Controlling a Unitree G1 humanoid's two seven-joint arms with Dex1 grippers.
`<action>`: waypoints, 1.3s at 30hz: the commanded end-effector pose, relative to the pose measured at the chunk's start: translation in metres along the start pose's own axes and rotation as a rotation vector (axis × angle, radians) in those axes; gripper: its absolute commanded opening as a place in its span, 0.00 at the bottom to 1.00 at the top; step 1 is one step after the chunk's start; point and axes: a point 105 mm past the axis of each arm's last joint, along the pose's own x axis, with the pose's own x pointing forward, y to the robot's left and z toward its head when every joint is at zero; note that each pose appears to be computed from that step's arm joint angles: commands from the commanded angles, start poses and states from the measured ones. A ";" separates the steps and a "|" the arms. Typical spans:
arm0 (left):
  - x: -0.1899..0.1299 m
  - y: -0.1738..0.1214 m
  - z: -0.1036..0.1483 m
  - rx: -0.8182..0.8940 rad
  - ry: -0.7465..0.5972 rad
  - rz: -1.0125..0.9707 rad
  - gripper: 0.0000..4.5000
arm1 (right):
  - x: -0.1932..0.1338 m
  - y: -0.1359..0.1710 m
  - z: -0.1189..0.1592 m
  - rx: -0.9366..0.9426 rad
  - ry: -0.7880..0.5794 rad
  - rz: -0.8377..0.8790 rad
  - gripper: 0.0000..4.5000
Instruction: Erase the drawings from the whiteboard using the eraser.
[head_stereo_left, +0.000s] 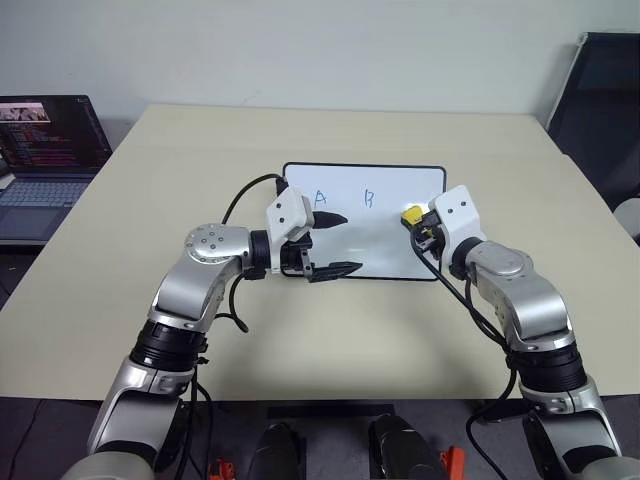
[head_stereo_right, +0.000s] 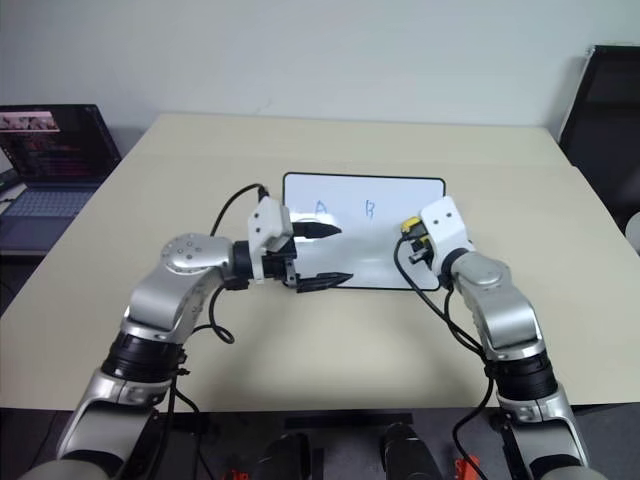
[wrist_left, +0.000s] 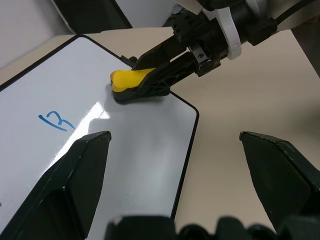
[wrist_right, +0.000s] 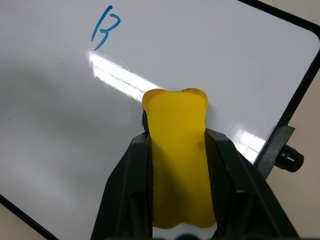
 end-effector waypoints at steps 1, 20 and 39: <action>-0.021 0.009 0.000 -0.009 -0.009 0.106 1.00 | -0.018 -0.006 0.032 0.025 -0.164 -0.011 0.24; -0.095 0.022 -0.044 -0.155 0.001 0.610 1.00 | -0.065 0.043 0.008 0.093 -0.260 0.227 0.24; -0.091 0.027 -0.023 -0.084 -0.008 0.620 1.00 | -0.037 0.043 0.019 -0.094 -0.269 0.230 0.24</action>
